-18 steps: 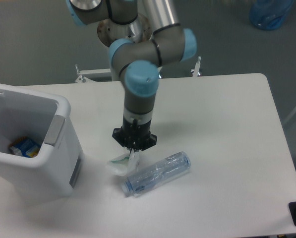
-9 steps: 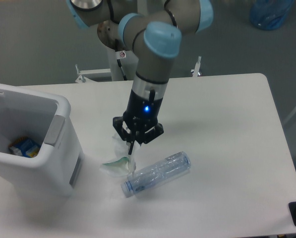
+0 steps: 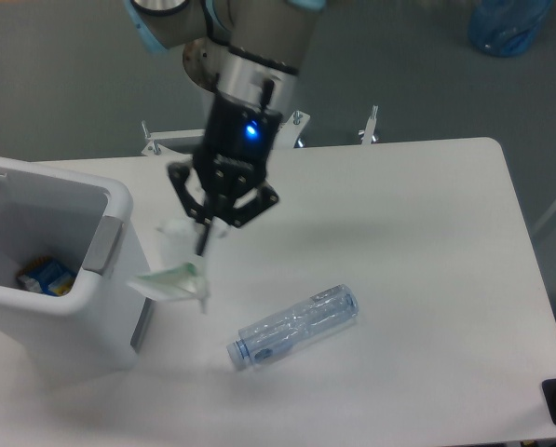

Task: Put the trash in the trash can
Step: 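Carry the paper over the white bin and open the gripper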

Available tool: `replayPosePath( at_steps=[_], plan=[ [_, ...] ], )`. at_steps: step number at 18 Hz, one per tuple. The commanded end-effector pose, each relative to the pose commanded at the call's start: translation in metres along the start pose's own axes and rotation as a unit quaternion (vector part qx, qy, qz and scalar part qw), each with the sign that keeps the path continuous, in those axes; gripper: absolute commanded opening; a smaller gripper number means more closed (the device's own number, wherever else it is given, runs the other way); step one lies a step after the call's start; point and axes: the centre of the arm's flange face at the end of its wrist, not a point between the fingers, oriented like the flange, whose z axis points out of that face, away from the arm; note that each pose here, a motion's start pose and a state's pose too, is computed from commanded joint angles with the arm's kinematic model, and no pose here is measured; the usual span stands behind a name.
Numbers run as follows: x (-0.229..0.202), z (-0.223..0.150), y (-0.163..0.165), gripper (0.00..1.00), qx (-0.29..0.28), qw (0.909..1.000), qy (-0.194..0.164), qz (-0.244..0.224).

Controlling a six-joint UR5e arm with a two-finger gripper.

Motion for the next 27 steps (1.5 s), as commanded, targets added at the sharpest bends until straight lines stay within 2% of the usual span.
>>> replayPosePath(
  at_steps=[10,11,12,13,14,15,16,23,27],
  plan=[
    [0.058,0.009,0.018,0.02,-0.015,0.9992,0.030,0.024],
    [0.063,0.013,0.020,0.12,-0.019,0.9989,0.034,0.027],
    [0.066,0.018,0.022,0.27,-0.022,0.9986,0.037,0.030],
    [0.070,0.021,0.023,0.47,-0.025,0.9983,0.040,0.034],
    [0.070,0.021,0.023,0.76,-0.024,0.9981,0.041,0.039],
    [0.070,0.020,0.023,0.95,-0.023,0.9981,0.040,0.040],
    [0.070,0.020,0.023,1.00,-0.023,0.9981,0.040,0.040],
    [0.065,0.026,0.019,1.00,-0.025,0.9981,0.037,0.042],
    [0.033,0.019,0.012,1.00,-0.016,0.9991,0.017,0.034]
  ],
)
